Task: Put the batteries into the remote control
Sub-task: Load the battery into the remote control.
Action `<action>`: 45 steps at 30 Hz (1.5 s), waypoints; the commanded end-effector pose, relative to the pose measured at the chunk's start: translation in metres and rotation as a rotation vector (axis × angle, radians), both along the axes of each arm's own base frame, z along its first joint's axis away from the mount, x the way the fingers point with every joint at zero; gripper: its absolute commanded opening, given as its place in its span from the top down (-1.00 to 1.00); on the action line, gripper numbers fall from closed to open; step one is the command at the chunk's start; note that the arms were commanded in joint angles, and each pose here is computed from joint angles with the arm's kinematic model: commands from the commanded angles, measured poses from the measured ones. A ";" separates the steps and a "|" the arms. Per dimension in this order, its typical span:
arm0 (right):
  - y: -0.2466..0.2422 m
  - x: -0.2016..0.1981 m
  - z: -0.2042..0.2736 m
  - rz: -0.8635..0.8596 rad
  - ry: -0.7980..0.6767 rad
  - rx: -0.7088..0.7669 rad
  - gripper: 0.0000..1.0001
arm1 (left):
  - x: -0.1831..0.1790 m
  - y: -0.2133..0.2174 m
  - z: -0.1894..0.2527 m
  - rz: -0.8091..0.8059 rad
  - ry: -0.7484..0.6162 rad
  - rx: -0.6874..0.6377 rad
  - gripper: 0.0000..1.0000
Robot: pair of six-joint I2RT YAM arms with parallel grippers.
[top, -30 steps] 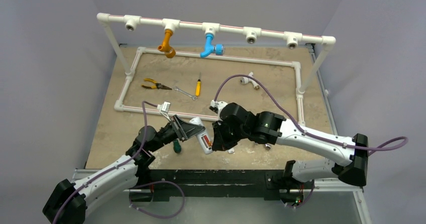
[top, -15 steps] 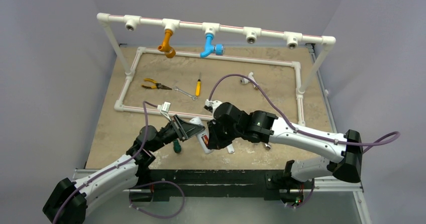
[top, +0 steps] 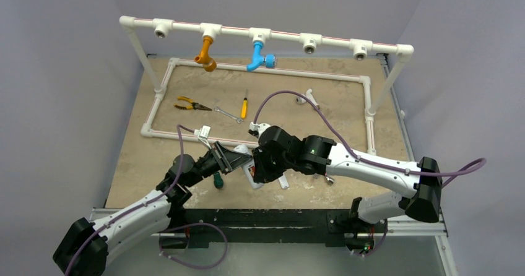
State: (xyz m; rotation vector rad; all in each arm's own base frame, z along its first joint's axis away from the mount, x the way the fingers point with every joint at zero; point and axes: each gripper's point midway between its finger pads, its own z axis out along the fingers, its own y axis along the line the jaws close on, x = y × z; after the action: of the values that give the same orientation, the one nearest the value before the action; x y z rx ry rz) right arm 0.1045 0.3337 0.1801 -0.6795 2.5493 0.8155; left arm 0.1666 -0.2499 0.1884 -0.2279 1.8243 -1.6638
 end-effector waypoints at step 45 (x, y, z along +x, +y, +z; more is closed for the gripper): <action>0.002 0.010 0.015 -0.027 -0.053 0.012 0.58 | -0.002 -0.002 0.013 -0.014 -0.050 -0.061 1.00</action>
State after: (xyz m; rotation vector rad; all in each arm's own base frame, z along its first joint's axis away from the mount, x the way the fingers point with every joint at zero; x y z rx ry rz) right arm 0.1107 0.3381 0.1786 -0.6682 2.5534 0.7808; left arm 0.1676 -0.2507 0.1819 -0.2311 1.8309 -1.6615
